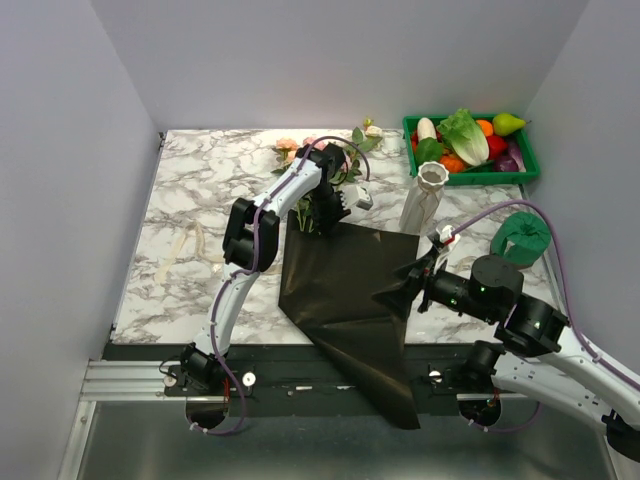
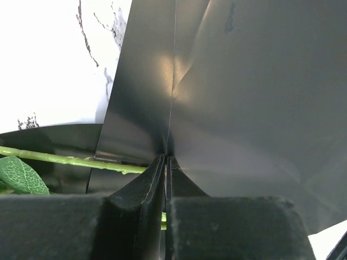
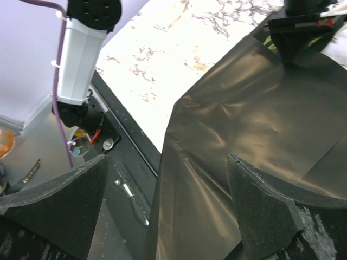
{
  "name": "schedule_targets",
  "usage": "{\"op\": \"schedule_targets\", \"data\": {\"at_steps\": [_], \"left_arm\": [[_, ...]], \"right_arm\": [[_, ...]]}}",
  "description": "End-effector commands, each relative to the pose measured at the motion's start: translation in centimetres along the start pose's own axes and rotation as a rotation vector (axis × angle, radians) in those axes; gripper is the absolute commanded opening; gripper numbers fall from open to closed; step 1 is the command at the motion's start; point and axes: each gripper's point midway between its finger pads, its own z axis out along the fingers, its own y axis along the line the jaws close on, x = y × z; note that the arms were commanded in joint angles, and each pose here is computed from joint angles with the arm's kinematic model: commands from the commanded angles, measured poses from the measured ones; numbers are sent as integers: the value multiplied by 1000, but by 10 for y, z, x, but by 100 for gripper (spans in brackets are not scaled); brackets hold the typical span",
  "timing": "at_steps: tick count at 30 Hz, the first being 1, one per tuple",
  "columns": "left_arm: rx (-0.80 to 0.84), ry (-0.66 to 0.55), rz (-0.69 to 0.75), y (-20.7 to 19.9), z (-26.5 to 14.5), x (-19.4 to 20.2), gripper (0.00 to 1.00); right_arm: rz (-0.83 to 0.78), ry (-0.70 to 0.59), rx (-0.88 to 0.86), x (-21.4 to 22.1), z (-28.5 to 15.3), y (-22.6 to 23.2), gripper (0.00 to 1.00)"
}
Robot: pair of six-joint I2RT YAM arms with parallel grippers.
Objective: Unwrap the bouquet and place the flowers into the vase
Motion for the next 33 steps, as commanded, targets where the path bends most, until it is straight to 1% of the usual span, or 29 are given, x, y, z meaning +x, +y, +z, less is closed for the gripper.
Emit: {"op": "schedule_targets", "data": {"at_steps": [1,3,6,8,9,11,12,15,17,18,21,24,26,29,30,32,33], "left_arm": [[76,8,-1,-21,-9,5,13],[86,6,1,-26,-14,4,11],[106,-5,11,-35,-22,1,4],[117,-15,15,-39,-25,0,4],[121,-19,18,-42,-28,-1,8],[120,-22,16,-43,-29,-2,23],[116,-20,14,-42,-29,-2,36],[92,-17,1,-36,-27,-2,51],[89,-19,-6,-34,-27,-3,57],[82,-20,-19,-33,-27,-5,70],[82,-18,-20,-33,-26,-5,87],[114,-4,-15,-42,-24,-3,87],[140,3,-8,-48,-22,-2,84],[154,13,-3,-53,-20,1,69],[156,17,-5,-54,-20,2,55],[158,19,-4,-57,-21,3,43],[162,20,-3,-59,-23,4,35]], "right_arm": [[-8,-54,-89,-22,-6,21,96],[-9,-55,-94,-24,-6,23,96],[-9,-52,-98,-24,-6,24,96],[-7,-53,-98,-24,-5,24,96],[-9,-48,-99,-22,-5,24,96],[-7,-43,-102,-21,-4,24,96],[-8,-40,-106,-20,-4,25,96],[-13,-34,-113,-20,-3,26,96],[-13,-29,-118,-20,-2,27,96],[-15,-26,-117,-19,-1,26,96],[-18,-18,-125,-18,1,27,96],[-21,-15,-130,-18,2,28,95],[-23,-17,-129,-18,2,28,95],[-24,-21,-124,-19,1,27,95],[-24,-24,-124,-20,1,27,95],[-27,-27,-123,-21,0,28,95],[-26,-31,-120,-22,0,27,95]]}}
